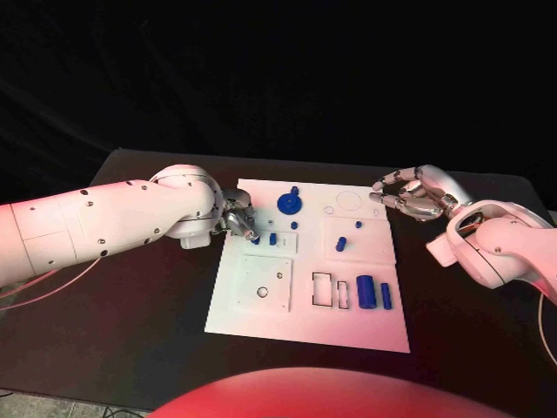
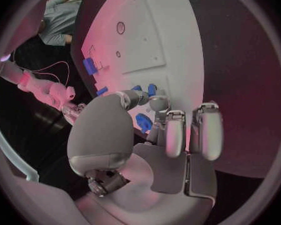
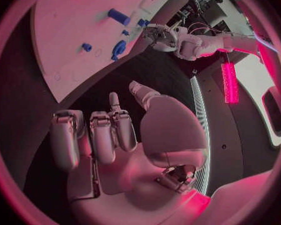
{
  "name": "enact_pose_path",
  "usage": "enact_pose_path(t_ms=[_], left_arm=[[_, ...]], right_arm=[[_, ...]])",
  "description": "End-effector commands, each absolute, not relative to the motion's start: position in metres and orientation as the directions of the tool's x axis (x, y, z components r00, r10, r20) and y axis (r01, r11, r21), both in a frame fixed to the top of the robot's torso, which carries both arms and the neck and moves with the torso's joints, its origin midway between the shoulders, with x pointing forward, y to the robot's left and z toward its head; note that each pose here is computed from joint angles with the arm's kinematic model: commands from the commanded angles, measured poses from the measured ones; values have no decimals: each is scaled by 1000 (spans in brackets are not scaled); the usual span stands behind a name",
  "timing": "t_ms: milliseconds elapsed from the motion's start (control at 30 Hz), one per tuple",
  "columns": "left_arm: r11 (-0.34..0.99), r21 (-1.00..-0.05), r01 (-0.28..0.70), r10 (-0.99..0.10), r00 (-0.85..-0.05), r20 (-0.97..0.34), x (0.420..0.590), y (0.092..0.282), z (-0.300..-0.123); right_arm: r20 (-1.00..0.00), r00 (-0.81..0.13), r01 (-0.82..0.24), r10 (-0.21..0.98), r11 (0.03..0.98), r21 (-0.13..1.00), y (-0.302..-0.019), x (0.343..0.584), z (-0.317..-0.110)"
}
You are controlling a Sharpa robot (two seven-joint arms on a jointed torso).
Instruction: Assemble the parts on the task board
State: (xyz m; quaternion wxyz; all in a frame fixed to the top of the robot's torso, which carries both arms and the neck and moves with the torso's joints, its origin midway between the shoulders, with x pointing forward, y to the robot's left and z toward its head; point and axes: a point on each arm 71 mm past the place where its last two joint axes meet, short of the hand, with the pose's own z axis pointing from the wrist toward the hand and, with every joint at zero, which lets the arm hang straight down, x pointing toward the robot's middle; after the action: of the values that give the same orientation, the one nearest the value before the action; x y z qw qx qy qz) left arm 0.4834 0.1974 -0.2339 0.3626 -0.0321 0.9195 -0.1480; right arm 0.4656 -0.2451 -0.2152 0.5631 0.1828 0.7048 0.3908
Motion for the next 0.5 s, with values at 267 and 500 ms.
enact_pose_path(t_ms=[267,500], left_arm=[[954,-294,50,-165,-733,-659,481,196,-236],[944,-330,25,-210,-724,-657,478,198,-234]], right_arm=[[-651,-308,-190,693,626,756,-244,465,-216],[-652,-307,-190,694,627,756,-244,465,-216]])
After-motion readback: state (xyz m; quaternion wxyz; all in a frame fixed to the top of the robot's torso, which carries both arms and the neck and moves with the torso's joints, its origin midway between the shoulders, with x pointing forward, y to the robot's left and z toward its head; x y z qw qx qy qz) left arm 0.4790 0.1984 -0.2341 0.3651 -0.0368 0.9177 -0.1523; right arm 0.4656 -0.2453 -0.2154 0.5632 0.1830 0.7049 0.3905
